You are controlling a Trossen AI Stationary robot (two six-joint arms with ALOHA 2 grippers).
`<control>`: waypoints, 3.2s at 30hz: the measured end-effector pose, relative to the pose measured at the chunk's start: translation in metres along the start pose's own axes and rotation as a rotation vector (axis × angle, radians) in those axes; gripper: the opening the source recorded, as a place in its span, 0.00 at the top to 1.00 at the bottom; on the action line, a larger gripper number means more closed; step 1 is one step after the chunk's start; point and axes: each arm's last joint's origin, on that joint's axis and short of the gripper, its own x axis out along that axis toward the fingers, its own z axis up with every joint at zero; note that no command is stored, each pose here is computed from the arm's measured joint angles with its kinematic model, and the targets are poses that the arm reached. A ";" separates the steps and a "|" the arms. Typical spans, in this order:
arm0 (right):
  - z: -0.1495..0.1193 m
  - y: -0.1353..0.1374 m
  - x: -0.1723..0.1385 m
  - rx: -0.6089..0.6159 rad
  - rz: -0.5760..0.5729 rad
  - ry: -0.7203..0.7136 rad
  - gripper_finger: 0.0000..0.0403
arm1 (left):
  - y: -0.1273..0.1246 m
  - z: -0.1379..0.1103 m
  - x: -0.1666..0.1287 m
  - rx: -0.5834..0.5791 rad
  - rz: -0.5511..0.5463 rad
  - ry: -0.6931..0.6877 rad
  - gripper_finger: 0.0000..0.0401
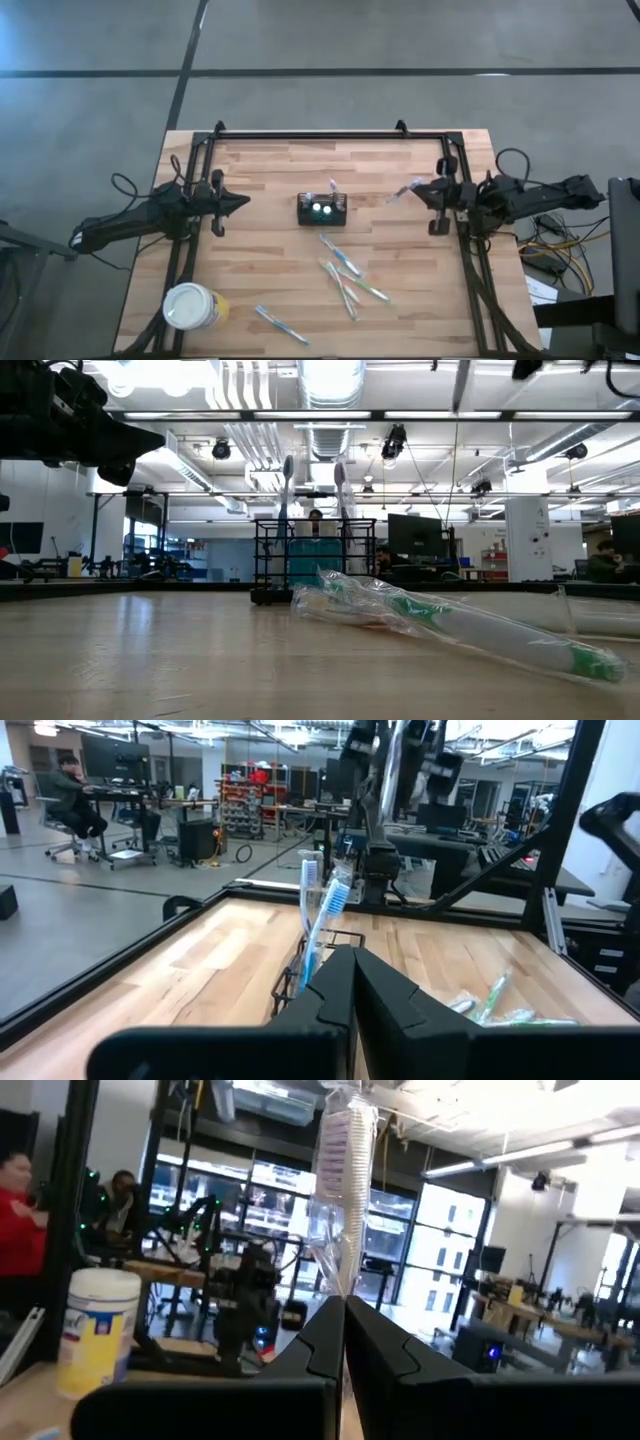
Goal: Pick & Place toothbrushing station
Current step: Put the violet toothbrush into the black wire organizer
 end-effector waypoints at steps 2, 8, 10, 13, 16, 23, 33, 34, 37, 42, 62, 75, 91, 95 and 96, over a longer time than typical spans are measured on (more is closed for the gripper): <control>0.014 -0.001 0.013 -0.031 0.023 -0.005 0.98 | 0.000 0.000 0.000 0.000 0.000 -0.001 0.98; 0.034 -0.004 0.058 -0.096 0.143 0.014 0.98 | 0.000 0.001 0.000 0.001 -0.001 -0.008 0.98; 0.037 -0.010 0.073 -0.089 0.165 0.014 0.98 | 0.000 0.001 0.000 0.002 -0.002 -0.008 0.98; 0.032 -0.021 0.094 -0.075 0.163 0.048 0.98 | 0.000 0.001 0.000 0.002 -0.003 -0.007 0.98; 0.014 -0.031 0.112 -0.043 0.192 0.090 0.98 | 0.000 0.001 0.000 0.002 -0.003 -0.006 0.98; -0.033 -0.042 0.133 0.007 0.193 0.178 0.98 | 0.000 0.000 0.000 0.012 -0.004 -0.004 0.98; -0.079 -0.033 0.115 -0.024 0.189 0.144 0.98 | 0.000 0.000 0.000 0.020 -0.003 -0.003 0.98; -0.081 -0.033 0.112 -0.025 0.184 0.129 0.98 | 0.000 0.000 0.000 0.019 -0.003 -0.003 0.98; -0.090 -0.031 0.105 -0.008 0.165 0.091 0.98 | 0.000 0.000 0.000 0.009 -0.003 -0.003 0.98; -0.104 -0.030 0.101 0.012 0.104 0.080 0.98 | 0.000 0.001 0.000 0.008 -0.002 -0.008 0.98; -0.163 -0.025 0.119 0.018 0.046 0.222 0.98 | 0.000 0.000 0.000 0.006 0.007 -0.007 0.98; -0.182 -0.018 0.117 -0.022 0.078 0.291 0.98 | 0.000 0.000 0.000 0.012 0.008 -0.007 0.98; -0.201 -0.010 0.111 -0.008 0.104 0.372 0.98 | 0.000 0.000 0.000 0.020 0.011 -0.007 0.98; -0.205 -0.009 0.109 0.013 0.104 0.393 0.98 | 0.000 0.000 0.000 0.022 0.015 -0.007 0.98; -0.205 -0.009 0.109 0.022 0.103 0.396 0.98 | 0.000 0.000 0.000 0.023 0.015 -0.007 0.98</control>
